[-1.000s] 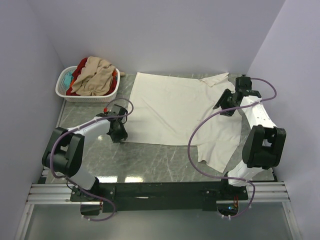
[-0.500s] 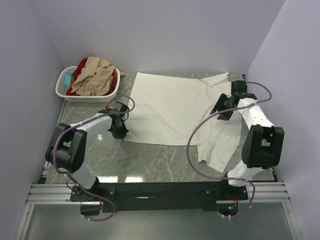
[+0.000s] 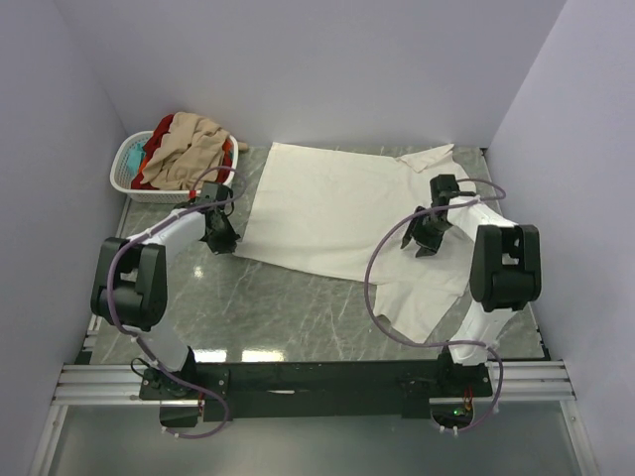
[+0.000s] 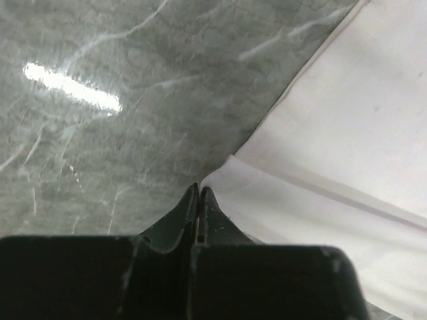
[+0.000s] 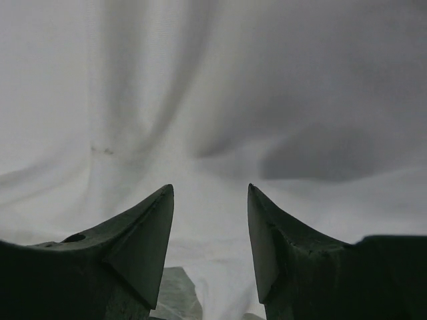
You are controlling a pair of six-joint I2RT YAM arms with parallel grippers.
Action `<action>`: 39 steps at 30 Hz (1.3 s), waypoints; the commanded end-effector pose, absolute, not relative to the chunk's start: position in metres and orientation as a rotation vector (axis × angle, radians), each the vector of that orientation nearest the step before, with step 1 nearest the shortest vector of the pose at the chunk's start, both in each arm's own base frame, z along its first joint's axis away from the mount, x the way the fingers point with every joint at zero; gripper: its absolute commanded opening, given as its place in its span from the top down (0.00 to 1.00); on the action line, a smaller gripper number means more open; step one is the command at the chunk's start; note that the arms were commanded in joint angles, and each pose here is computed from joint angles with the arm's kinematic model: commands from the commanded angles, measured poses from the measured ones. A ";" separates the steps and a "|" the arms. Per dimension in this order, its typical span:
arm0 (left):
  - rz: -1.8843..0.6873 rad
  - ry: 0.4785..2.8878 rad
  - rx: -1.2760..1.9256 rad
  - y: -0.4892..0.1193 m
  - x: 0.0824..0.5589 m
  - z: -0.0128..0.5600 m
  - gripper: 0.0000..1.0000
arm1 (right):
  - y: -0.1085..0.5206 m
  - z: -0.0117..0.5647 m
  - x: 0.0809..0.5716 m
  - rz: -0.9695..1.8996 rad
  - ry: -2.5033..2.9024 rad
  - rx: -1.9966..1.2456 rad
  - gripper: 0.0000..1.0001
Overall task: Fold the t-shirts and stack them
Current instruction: Fold the tshirt
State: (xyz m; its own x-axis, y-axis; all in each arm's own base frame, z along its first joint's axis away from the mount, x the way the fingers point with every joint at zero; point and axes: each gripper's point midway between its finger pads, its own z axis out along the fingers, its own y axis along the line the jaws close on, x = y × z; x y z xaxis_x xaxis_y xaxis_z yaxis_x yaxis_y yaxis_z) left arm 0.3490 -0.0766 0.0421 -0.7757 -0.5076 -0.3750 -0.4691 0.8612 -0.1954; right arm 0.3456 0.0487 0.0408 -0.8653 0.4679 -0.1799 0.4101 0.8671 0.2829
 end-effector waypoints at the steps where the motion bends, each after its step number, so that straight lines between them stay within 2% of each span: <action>1: -0.186 2.580 -0.656 -0.076 0.372 0.053 1.00 | 0.050 0.038 0.364 0.286 2.777 0.650 0.45; 17: -0.247 2.573 -0.584 -0.071 0.440 0.048 1.00 | 0.035 0.010 0.431 0.116 2.798 0.723 0.46; 23: -0.269 2.558 -0.571 -0.071 0.466 0.053 1.00 | 0.039 0.026 0.476 0.156 2.746 0.727 0.48; 28: -0.306 2.536 -0.531 -0.076 0.475 0.068 1.00 | 0.049 0.044 0.484 0.207 2.701 0.720 0.48; 31: -0.326 2.530 -0.509 -0.079 0.472 0.076 1.00 | 0.053 0.063 0.474 0.200 2.658 0.690 0.47; 35: -0.349 2.537 -0.492 -0.080 0.460 0.077 1.00 | 0.058 0.074 0.425 0.186 2.654 0.699 0.47; 37: -0.370 2.535 -0.471 -0.083 0.456 0.082 1.00 | 0.059 0.102 0.409 0.210 2.581 0.695 0.47; 38: -0.379 2.543 -0.466 -0.084 0.452 0.079 1.00 | 0.061 0.089 0.386 0.191 2.616 0.709 0.47; 39: -0.390 2.534 -0.454 -0.085 0.450 0.083 1.00 | 0.063 0.105 0.374 0.213 2.576 0.693 0.47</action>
State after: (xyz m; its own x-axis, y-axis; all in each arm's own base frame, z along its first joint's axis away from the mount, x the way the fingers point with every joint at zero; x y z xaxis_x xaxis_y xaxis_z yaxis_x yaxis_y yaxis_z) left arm 0.4510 -0.0797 0.0504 -0.8179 -0.4186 -0.3947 -0.3097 0.8985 -0.3111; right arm 0.3898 0.0597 0.0589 -0.8293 0.4874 -0.2733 0.4476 0.8722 0.1971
